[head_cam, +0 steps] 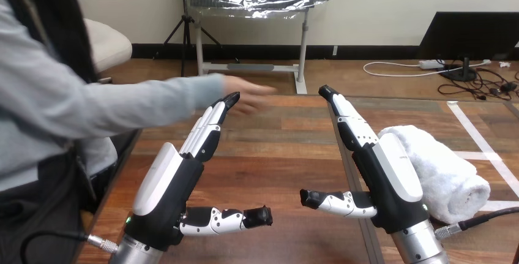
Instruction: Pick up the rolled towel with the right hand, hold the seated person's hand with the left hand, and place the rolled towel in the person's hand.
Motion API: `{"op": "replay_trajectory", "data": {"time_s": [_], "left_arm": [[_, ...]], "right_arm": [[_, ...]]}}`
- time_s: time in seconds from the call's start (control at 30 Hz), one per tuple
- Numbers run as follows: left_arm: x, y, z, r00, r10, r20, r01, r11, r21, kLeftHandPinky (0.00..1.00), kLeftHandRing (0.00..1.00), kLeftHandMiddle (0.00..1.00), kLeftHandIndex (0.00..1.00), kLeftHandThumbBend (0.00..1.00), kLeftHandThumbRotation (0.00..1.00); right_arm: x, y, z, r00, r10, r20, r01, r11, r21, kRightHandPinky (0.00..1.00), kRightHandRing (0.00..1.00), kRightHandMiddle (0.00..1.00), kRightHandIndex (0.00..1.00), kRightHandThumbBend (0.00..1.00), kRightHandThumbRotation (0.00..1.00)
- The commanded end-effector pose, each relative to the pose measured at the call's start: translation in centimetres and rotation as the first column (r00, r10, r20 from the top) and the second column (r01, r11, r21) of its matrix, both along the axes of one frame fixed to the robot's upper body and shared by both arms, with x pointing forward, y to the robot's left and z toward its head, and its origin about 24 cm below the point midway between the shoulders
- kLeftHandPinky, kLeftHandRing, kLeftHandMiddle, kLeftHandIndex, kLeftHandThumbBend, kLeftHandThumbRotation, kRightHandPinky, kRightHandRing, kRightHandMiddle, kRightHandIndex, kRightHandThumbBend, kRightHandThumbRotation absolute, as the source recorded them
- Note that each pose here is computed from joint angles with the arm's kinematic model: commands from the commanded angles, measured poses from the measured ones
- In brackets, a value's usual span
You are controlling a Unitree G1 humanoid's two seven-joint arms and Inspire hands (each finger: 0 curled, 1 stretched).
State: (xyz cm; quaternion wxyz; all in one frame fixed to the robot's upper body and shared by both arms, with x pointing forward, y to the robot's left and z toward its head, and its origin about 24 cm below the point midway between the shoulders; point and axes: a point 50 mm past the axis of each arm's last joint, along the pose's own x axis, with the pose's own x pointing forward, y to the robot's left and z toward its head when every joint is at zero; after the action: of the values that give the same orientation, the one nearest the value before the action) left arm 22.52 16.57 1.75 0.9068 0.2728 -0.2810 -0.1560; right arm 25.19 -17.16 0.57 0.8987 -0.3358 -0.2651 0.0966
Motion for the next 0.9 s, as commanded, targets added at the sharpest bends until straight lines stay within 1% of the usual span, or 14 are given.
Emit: {"op": "replay_trajectory", "data": {"time_s": [0.0, 0.87], "left_arm": [[1.09, -0.42, 1.60, 0.997, -0.016, 0.073, 0.017, 1.000, -0.017, 0.98, 1.00, 1.00, 1.00, 1.00, 0.62], [1.21, -0.34, 1.64, 0.998, -0.016, 0.064, 0.017, 1.000, -0.024, 0.98, 1.00, 1.00, 1.00, 1.00, 0.62]], "right_arm": [[1.14, 0.36, 1.53, 0.998, 0.002, 0.067, -0.004, 0.999, 0.033, 0.95, 1.00, 1.00, 1.00, 1.00, 0.92], [1.17, 0.39, 1.49, 0.998, -0.001, 0.066, -0.001, 1.000, 0.025, 0.95, 1.00, 1.00, 1.00, 1.00, 0.91]]}}
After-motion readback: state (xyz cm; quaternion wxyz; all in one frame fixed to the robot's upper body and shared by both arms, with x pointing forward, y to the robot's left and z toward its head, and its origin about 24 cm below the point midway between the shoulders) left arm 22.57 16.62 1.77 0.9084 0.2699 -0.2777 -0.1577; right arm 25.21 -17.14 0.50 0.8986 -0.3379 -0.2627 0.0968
